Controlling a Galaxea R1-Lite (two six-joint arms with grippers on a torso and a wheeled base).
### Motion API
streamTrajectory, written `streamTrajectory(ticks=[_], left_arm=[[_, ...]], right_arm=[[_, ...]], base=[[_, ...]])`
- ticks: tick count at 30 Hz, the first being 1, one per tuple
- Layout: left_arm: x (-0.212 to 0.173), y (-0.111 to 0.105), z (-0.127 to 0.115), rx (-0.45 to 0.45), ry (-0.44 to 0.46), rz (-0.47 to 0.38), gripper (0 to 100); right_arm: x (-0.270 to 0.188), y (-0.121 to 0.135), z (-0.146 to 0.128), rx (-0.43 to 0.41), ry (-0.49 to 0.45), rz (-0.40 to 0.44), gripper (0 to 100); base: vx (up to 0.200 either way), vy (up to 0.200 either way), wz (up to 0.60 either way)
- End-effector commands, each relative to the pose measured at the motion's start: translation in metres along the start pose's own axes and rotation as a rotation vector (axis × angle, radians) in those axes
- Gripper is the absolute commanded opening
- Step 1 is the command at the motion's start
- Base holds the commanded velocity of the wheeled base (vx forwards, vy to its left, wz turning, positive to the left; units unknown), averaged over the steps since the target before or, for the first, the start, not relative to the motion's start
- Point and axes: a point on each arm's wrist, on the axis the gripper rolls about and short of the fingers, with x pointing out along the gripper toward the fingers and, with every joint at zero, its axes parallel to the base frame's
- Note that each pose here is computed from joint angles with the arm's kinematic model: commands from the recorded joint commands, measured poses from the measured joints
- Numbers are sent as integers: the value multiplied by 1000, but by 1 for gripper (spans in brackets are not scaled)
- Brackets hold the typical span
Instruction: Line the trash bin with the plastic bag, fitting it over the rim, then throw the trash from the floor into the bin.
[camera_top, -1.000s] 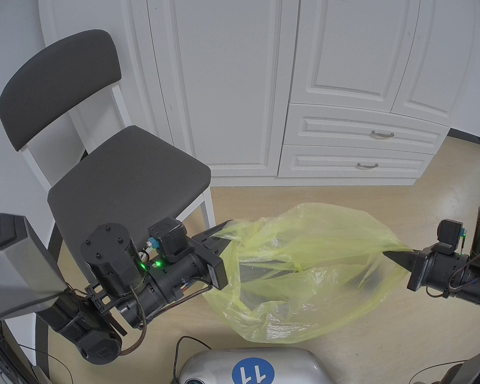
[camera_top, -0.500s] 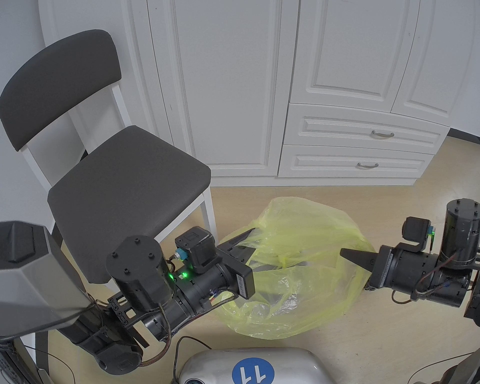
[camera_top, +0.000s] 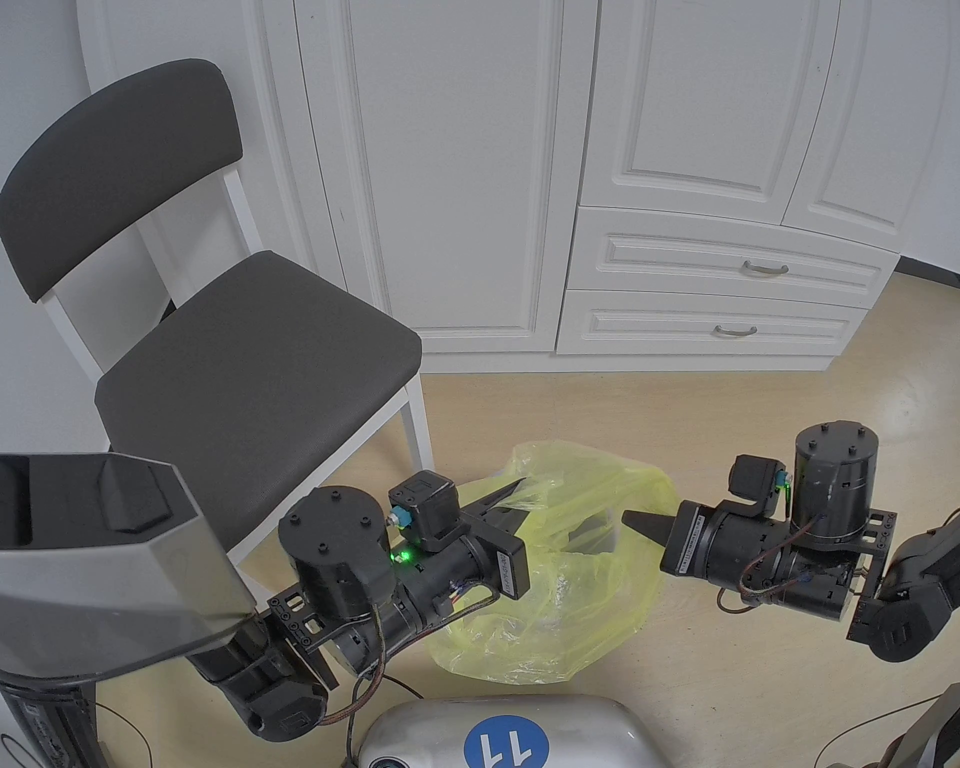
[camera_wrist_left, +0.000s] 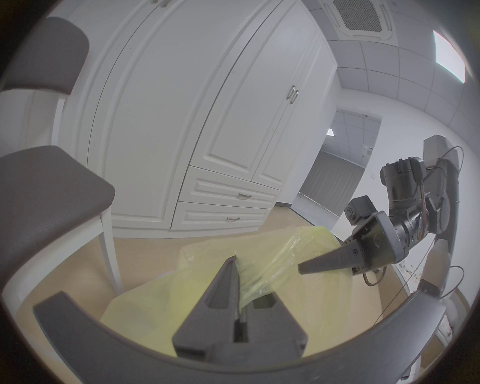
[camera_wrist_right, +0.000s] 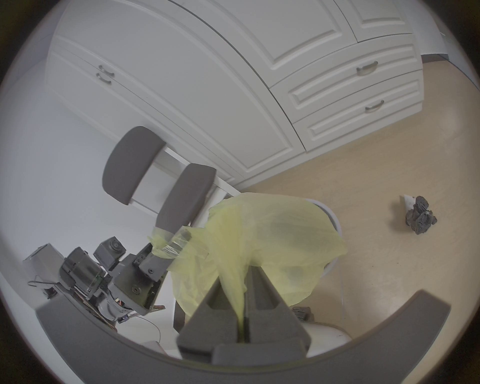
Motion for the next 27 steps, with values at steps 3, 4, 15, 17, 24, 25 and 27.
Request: streamTrajectory(ticks=[3,4,15,17,24,25,27], left_arm=[[15,14,-21,-24,38,33,0],[16,15,-23,-35,40,37,0],[45,48,-52,-131,42,114,0],[49,54,-54,-142,37,126,0],[66,64,-63,-223,0,139,0],[67,64,-63,-232,-6,139,0],[75,66,-61,-263,-47,165,0]], right_arm=[[21,-23,-10,19,58,-82,0],[22,-26,-10,21,59,-91,0],[77,-77,-36,106,0,-124,0],[87,-83,-43,111,-25,-106,0],[109,-98,-60,115,-9,-97,0],[109,-99,-61,115,-7,-98,0],[111,-105,-60,120,-20,-108,0]], base=[[0,0,0],[0,0,0],[0,0,0],[0,0,0],[0,0,0],[0,0,0],[0,0,0]])
